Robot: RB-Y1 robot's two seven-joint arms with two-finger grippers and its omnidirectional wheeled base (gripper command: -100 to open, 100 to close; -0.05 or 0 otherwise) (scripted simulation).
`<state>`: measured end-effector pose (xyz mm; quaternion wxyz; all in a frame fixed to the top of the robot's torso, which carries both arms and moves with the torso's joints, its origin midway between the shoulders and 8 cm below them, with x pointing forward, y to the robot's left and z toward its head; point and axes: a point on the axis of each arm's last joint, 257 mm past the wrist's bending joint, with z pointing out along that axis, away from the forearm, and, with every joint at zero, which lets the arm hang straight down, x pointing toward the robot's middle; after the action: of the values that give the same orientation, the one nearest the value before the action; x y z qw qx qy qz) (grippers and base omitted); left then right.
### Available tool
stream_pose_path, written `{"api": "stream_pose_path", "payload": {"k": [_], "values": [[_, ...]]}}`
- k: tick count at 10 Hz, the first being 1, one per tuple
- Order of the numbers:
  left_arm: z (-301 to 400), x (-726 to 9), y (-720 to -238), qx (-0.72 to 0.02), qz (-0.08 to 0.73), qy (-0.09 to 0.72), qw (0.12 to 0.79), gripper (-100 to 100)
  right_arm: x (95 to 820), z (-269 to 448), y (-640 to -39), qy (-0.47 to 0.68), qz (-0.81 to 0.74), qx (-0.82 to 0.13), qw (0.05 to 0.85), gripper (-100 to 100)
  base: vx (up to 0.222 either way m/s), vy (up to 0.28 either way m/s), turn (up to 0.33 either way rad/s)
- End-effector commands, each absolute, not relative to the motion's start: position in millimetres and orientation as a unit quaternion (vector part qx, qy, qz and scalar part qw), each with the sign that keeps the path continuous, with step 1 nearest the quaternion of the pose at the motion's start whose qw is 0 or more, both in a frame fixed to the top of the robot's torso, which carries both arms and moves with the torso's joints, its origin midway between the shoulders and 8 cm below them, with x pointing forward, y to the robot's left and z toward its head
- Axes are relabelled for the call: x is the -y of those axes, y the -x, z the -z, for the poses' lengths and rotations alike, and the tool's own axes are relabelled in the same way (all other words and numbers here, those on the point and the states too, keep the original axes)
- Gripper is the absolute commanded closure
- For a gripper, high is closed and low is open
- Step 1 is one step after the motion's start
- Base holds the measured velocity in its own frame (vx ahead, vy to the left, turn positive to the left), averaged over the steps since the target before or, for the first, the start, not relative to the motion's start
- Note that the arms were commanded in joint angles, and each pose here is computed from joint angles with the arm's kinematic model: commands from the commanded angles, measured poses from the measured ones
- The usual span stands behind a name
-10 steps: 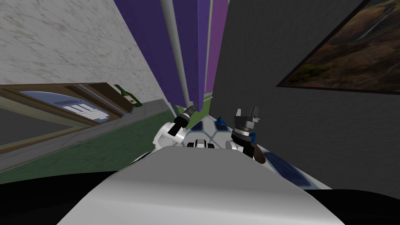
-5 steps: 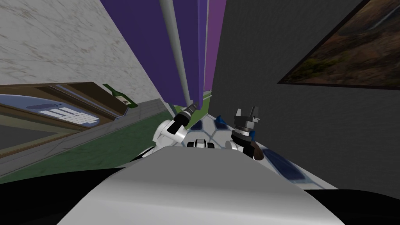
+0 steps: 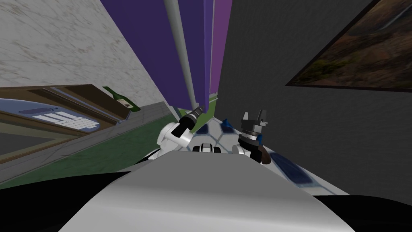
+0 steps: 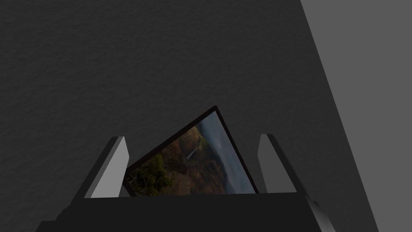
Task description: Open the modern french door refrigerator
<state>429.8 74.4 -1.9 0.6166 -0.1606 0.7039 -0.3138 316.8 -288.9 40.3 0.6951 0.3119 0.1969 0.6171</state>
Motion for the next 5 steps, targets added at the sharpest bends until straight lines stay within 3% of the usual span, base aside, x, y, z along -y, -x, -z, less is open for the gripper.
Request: {"api": "stream_pose_path", "payload": {"k": [1,5], "values": [[5.5,-74.8,-430.3,-0.707,0.312,0.162,0.614,0,288.9,-40.3,-316.8,-0.312,-0.617,-0.197,0.695,0,0.000,0.000,0.000],[12.6,-77.0,-431.5,-0.712,0.306,0.166,0.609,0,288.9,-40.4,-316.8,-0.312,-0.617,-0.197,0.695,0,0.000,0.004,0.005]]}}
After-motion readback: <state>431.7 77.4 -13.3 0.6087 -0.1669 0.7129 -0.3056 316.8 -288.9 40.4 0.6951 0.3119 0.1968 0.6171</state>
